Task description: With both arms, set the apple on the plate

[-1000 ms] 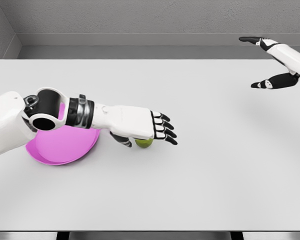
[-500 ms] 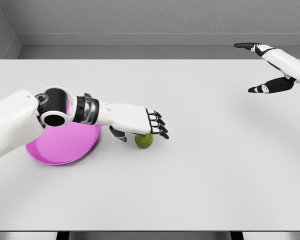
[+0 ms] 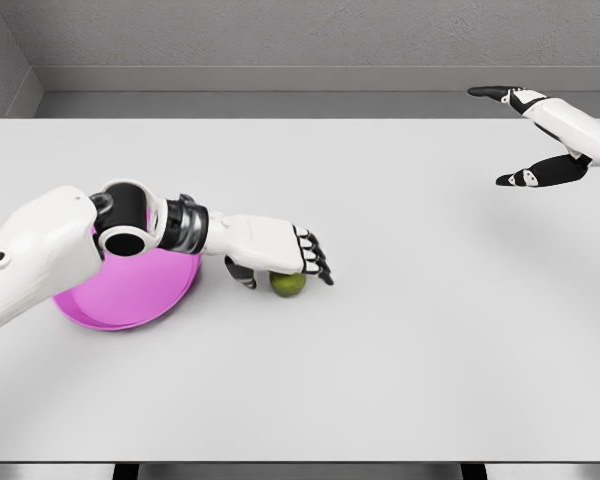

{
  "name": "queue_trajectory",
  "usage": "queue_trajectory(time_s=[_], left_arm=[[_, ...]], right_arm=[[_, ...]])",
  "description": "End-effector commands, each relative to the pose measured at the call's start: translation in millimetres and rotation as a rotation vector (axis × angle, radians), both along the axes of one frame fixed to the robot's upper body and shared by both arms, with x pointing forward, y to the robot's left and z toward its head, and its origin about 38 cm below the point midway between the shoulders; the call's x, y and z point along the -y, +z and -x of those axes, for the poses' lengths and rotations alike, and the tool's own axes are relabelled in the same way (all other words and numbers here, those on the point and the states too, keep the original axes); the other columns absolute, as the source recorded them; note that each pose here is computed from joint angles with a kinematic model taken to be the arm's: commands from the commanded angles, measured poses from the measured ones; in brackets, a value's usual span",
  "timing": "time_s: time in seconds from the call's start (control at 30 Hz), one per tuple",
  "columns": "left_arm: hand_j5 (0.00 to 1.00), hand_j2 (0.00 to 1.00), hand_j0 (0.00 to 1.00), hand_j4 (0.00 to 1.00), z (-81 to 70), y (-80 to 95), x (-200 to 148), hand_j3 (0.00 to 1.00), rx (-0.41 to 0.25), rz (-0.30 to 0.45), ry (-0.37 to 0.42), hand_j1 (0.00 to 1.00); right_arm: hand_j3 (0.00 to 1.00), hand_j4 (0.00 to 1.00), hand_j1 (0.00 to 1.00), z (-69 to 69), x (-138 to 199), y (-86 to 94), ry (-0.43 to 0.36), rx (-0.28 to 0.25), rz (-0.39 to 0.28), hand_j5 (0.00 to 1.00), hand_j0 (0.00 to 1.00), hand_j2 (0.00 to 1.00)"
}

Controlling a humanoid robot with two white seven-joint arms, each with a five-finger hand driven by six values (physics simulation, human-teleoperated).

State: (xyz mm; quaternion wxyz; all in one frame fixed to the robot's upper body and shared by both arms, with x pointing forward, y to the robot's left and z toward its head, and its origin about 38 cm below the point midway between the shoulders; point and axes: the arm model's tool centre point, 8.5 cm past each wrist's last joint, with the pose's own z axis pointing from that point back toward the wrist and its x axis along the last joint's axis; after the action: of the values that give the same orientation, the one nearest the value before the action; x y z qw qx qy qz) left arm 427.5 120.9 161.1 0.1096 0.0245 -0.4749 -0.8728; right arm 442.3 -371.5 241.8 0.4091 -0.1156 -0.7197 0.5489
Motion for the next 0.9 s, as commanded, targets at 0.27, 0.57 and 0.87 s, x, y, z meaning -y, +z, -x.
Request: queue_trajectory(time_s=[0.27,0.57,0.87], left_arm=[[0.89,0.89,0.89,0.89,-4.3,-2.1,-6.1,0.89,-0.005,-0.013,0.02,0.89],[0.83,0.83,0.83,0.83,-3.8,-0.7,-0.1,0.83,0.003,-0.011,0.008,0.83],[0.71,0.71,0.71,0.71,-4.0,-0.8,-0.8,0.71,0.004,-0.013,0.009,0.71]], right_arm=[[1.0,1.0,1.0,-0.3,-2.1,-0.6,0.006,-0.005,-0.004,1.0,1.0,1.0],[1.0,1.0,1.0,-0.2,-3.2,-2.8,0.008,-0.01,0.004,1.0,1.0,1.0],[1.0,1.0,1.0,-0.9,-4.5,-1.9,0.011,-0.008,0.005,1.0,1.0,1.0]])
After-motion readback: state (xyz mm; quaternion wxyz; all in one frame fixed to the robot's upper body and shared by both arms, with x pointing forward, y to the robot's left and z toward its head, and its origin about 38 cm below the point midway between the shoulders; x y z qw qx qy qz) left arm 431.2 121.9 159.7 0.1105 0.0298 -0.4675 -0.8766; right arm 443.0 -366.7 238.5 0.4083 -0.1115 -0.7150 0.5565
